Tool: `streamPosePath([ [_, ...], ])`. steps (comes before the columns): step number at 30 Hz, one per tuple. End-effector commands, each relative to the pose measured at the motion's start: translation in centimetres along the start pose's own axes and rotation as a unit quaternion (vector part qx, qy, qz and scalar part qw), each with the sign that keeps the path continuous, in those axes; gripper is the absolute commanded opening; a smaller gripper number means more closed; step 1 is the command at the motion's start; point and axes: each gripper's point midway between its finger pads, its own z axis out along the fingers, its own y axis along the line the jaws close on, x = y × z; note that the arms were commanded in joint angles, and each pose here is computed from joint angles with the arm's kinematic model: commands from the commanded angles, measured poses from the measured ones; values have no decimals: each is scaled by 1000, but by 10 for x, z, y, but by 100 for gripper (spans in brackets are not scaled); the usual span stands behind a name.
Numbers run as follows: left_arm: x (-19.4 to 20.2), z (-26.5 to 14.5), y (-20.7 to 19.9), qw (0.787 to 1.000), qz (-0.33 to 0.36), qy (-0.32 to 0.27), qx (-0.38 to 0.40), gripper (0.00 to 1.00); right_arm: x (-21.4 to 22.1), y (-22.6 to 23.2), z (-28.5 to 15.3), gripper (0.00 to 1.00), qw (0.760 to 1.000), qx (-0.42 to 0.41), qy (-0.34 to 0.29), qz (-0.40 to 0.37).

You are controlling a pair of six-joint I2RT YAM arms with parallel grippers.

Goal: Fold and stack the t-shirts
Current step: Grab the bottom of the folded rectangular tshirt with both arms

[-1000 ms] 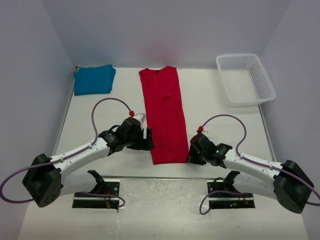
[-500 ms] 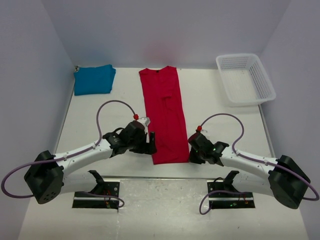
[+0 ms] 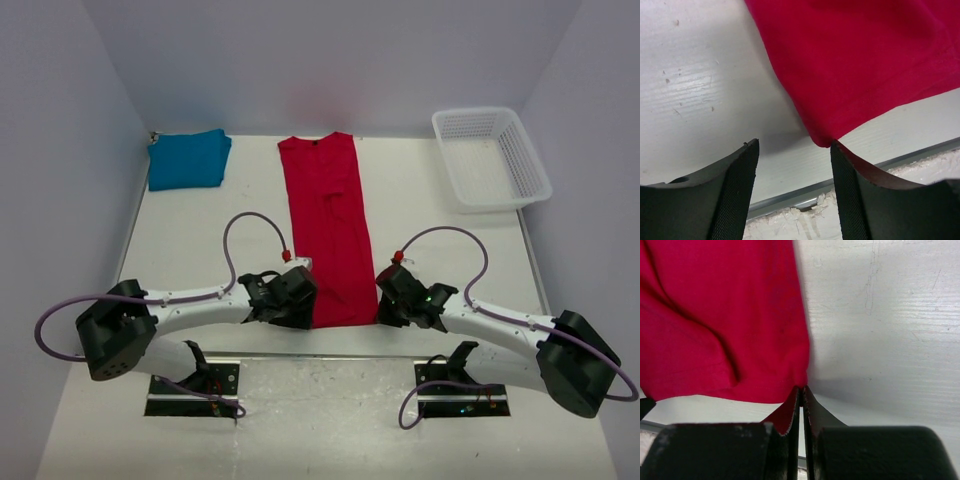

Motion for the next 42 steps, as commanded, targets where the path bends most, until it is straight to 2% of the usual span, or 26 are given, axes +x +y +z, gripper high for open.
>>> streamPosePath([
  [1, -10, 0, -6, 999, -35, -20, -21, 60, -7, 7, 0, 0, 1000, -17, -17, 7],
  [13, -29, -7, -29, 999, -28, -40, -1, 59, -7, 6, -3, 0, 1000, -21, -19, 3],
  [23, -20, 6, -26, 999, -20, -23, -22, 54, -7, 6, -5, 0, 999, -25, -21, 5],
  [32, -22, 9, -28, 999, -18, -23, -25, 41, -4, 4, -2, 0, 1000, -24, -16, 4],
  [42, -21, 9, -37, 1000, -13, -19, -19, 37, -4, 4, -3, 0, 1000, -22, -15, 2],
])
